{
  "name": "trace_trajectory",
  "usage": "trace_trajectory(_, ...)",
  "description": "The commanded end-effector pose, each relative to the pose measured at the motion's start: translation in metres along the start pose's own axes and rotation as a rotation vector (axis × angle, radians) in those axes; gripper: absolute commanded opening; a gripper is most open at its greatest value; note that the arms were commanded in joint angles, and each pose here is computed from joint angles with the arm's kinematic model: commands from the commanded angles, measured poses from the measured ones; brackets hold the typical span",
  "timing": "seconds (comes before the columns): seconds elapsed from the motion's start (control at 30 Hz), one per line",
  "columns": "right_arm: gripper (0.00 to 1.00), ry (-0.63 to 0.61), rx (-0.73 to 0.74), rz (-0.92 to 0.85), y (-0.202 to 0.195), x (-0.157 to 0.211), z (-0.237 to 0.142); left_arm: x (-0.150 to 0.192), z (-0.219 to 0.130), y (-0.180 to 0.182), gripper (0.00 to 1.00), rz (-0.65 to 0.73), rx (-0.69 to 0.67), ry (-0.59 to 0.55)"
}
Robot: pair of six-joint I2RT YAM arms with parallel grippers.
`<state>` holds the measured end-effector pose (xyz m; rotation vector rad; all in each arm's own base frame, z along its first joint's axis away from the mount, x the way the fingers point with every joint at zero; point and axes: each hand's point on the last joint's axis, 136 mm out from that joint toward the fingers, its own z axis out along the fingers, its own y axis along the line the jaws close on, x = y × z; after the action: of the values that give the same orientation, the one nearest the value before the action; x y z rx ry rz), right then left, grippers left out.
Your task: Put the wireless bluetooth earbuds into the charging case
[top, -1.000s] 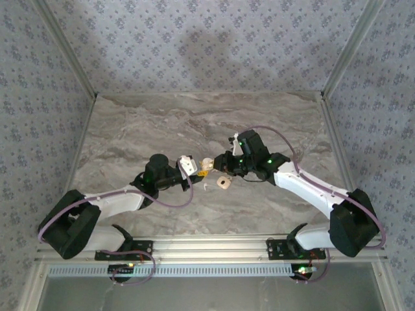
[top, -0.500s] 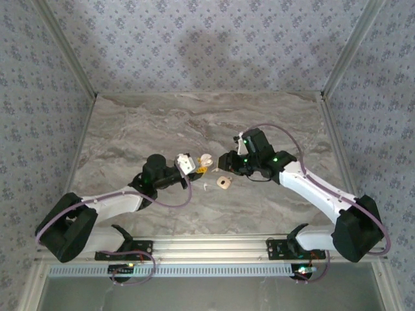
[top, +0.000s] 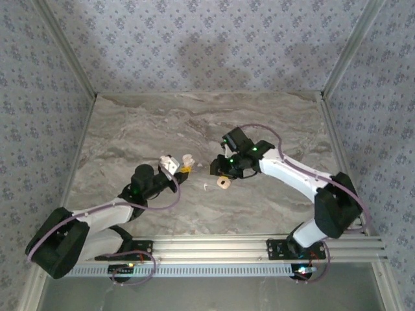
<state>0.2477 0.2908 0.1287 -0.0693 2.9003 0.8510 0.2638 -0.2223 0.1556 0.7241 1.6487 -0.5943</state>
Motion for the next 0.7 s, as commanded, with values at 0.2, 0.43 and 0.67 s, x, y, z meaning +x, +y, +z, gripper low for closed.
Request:
trace_trajectory(0.2,0.38,0.174,0.161,-0.037,-0.011,0.009,0.041,0.004,-0.025,0.026,0.14,-0.044,-0.136,0.006)
trace_trajectory(0.43,0.39,0.226,0.205,-0.045,-0.017,0.01,0.07,0.007,-0.029,0.031,0.14,-0.038,-0.142,0.017)
trace_trajectory(0.67,0.38,0.256,0.274,-0.059,-0.029,0.008,0.093,0.003,-0.034,0.033,0.14,-0.034,-0.155,0.001)
